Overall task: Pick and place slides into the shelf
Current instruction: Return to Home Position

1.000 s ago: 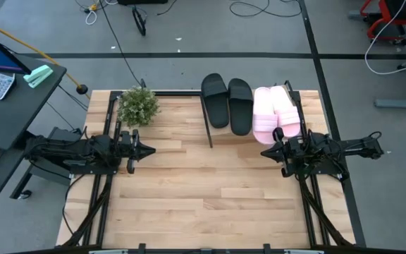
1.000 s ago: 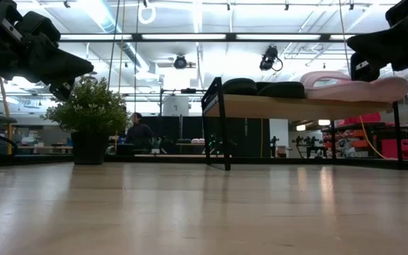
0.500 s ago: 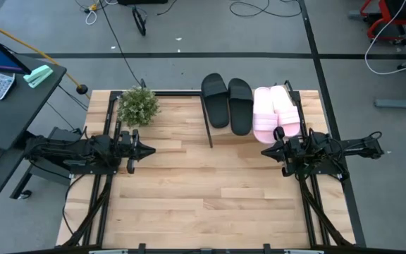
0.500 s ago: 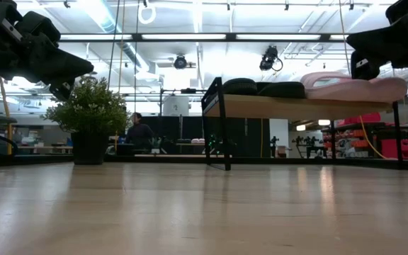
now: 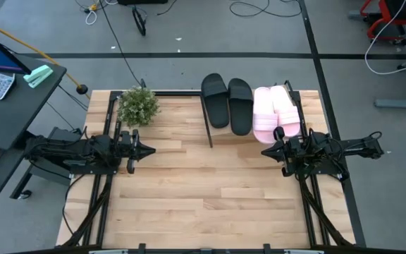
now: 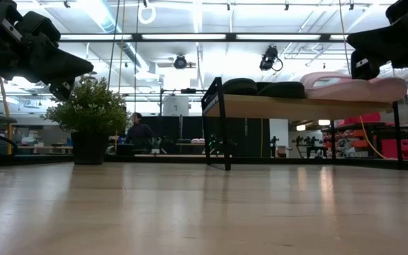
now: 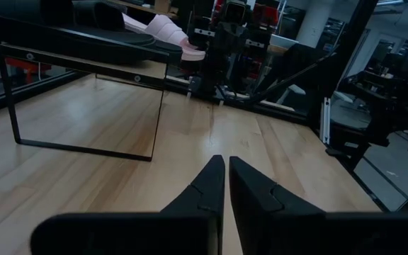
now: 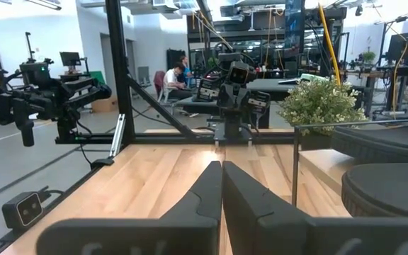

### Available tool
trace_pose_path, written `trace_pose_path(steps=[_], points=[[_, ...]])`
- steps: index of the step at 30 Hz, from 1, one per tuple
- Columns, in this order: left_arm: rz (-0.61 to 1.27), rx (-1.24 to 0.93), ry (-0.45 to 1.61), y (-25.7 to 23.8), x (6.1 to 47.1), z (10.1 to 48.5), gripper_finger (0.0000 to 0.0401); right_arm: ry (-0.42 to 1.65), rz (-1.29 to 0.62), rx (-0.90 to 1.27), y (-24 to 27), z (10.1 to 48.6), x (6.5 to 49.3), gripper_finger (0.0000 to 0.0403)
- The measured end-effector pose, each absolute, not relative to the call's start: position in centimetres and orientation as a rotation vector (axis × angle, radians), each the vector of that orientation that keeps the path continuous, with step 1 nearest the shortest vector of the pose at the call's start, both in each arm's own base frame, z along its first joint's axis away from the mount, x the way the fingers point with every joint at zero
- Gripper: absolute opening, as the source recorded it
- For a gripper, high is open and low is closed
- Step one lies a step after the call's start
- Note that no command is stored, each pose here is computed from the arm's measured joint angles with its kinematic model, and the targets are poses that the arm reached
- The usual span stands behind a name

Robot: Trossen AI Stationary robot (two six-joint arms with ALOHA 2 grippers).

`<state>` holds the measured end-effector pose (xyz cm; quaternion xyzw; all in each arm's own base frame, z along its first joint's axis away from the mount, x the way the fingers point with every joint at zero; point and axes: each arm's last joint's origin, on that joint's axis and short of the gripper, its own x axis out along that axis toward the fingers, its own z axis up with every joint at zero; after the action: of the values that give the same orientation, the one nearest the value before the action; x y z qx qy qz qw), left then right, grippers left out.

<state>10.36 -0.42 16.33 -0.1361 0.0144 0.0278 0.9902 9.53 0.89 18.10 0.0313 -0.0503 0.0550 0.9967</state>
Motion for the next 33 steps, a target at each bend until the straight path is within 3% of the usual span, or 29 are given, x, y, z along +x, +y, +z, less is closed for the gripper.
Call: trace_pose_path(steps=[33], points=[[0.056, -0.273, 0.029, -0.41, 10.36, 16.33, 0.0035, -0.102, 0.111, 0.061, 0.89, 18.14, 9.52, 0.0016]])
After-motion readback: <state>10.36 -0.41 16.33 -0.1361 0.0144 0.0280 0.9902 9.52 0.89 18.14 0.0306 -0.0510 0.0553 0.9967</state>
